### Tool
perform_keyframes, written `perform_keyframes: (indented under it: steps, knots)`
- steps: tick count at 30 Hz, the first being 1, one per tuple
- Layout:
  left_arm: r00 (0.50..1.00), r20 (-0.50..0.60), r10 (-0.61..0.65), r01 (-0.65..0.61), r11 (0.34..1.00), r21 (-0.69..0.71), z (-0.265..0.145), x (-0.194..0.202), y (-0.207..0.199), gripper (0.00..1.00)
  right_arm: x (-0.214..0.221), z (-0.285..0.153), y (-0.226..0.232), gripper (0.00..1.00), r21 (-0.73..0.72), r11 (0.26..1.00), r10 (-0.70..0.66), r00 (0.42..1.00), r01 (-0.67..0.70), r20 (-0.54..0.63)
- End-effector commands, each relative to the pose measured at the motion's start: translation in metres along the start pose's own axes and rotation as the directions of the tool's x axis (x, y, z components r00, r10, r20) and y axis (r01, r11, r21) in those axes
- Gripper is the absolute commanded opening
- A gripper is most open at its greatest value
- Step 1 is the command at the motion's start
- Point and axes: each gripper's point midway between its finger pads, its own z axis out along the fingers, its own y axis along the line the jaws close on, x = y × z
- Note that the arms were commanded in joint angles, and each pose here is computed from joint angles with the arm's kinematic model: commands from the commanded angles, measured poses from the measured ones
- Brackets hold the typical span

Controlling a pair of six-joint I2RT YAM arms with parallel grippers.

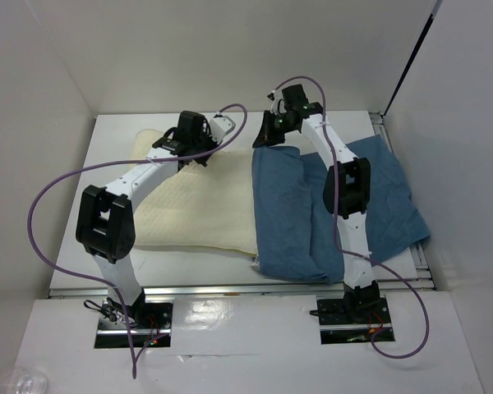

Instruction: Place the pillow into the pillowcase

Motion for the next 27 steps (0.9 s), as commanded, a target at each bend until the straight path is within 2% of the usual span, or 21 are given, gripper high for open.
perform_keyframes:
  steps: [1, 3, 6, 10, 11, 13, 16, 18, 20, 27]
  knots:
    - [0.992, 0.120, 0.027, -0.025, 1.000, -0.012, -0.018, -0.038, 0.003, 0.00, -0.025, -0.015, 0.039, 0.01, -0.174, 0.984, -0.013, 0.998, 0.024, 0.063]
    - [0.991, 0.128, 0.028, -0.026, 1.000, -0.015, -0.019, -0.042, 0.005, 0.00, -0.021, -0.009, 0.035, 0.01, -0.182, 0.983, 0.005, 0.999, 0.003, 0.047]
    - [0.992, 0.120, 0.027, -0.025, 1.000, -0.012, -0.015, -0.039, 0.004, 0.00, -0.017, -0.008, 0.036, 0.13, -0.199, 0.980, 0.009, 0.999, -0.002, 0.032]
    - [0.991, 0.128, 0.028, -0.026, 1.000, -0.015, -0.017, -0.043, 0.005, 0.00, -0.018, -0.013, 0.033, 0.11, -0.195, 0.981, 0.015, 0.999, -0.007, 0.037]
    - [0.990, 0.136, 0.038, -0.035, 0.999, -0.021, -0.018, -0.047, 0.007, 0.00, -0.018, -0.013, 0.033, 0.20, -0.195, 0.981, 0.015, 0.999, -0.007, 0.037]
    - [0.991, 0.128, 0.037, -0.035, 0.999, -0.017, -0.015, -0.044, 0.006, 0.00, -0.014, -0.012, 0.032, 0.22, -0.198, 0.980, 0.024, 1.000, -0.020, 0.020]
    - [0.991, 0.132, 0.037, -0.036, 0.999, -0.008, -0.015, -0.045, 0.005, 0.00, -0.009, -0.012, 0.031, 0.12, -0.194, 0.981, 0.033, 0.999, -0.031, 0.008]
    - [0.991, 0.132, 0.037, -0.036, 0.999, -0.008, -0.015, -0.045, 0.005, 0.00, -0.009, -0.014, 0.026, 0.13, -0.188, 0.981, 0.044, 0.999, -0.042, 0.006]
    - [0.991, 0.132, 0.037, -0.036, 0.999, -0.008, -0.015, -0.045, 0.005, 0.00, -0.003, -0.013, 0.024, 0.00, -0.182, 0.982, 0.056, 0.998, -0.056, -0.009]
    - [0.989, 0.141, 0.038, -0.037, 0.999, -0.013, -0.014, -0.047, 0.006, 0.00, -0.010, -0.014, 0.028, 0.00, -0.195, 0.979, 0.069, 0.998, -0.067, 0.003]
